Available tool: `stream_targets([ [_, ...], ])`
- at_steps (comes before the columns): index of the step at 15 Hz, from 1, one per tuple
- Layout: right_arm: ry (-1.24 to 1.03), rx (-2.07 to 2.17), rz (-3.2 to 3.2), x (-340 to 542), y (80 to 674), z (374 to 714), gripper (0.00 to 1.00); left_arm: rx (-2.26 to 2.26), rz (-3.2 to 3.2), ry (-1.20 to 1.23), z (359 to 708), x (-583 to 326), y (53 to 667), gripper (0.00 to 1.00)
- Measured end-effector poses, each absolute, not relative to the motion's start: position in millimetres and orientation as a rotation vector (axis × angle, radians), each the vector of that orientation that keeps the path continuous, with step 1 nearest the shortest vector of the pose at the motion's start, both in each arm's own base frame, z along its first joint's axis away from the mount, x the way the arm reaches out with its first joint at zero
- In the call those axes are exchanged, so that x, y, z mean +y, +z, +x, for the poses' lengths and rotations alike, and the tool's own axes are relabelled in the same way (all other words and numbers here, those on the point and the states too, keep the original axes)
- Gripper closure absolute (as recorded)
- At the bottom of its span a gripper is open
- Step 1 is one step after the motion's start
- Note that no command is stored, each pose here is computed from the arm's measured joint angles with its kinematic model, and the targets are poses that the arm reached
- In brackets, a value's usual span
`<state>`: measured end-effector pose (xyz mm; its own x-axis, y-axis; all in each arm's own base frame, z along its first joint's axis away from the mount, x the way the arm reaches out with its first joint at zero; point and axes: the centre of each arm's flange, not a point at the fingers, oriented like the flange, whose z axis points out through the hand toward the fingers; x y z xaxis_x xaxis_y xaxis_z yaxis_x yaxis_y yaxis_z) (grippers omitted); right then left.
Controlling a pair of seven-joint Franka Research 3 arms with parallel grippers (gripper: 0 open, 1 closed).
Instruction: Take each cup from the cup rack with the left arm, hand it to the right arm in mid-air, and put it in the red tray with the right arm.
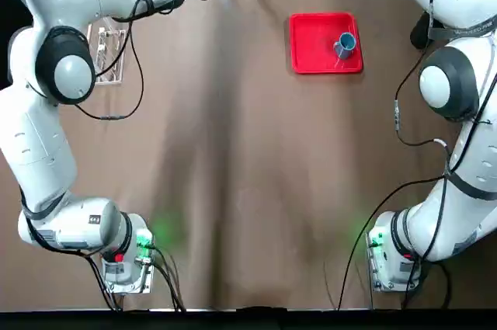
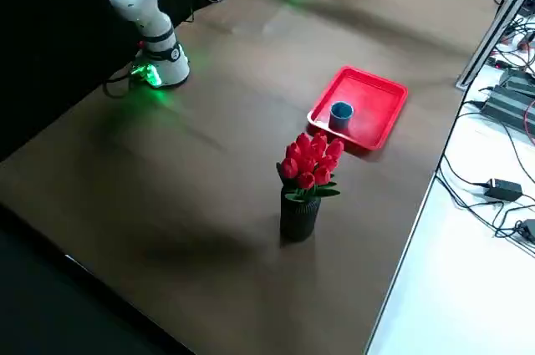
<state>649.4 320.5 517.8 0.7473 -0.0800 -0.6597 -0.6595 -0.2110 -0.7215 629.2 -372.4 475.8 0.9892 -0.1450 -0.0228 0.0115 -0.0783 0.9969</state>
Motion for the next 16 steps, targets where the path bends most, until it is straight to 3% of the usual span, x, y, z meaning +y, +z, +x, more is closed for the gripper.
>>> stream_targets([
  [2, 0.589, 0.592, -1.724, 320.2, 516.6, 650.0, 0.90, -0.101, 1.645, -0.129, 629.3, -372.5, 475.8, 0.14],
  [4, 0.587, 0.592, -1.726, 319.9, 515.6, 650.4, 0.90, -0.092, 1.645, -0.130, 631.1, -369.8, 477.1, 0.01],
  [11, 0.487, 0.471, -1.836, 314.7, 504.8, 650.8, 0.90, -0.073, 1.646, -0.100, 640.5, -356.7, 482.7, 0.01],
  [16, 0.276, 0.173, -2.031, 307.2, 491.0, 650.2, 0.90, -0.011, 1.726, -0.097, 658.1, -320.0, 475.7, 0.00],
])
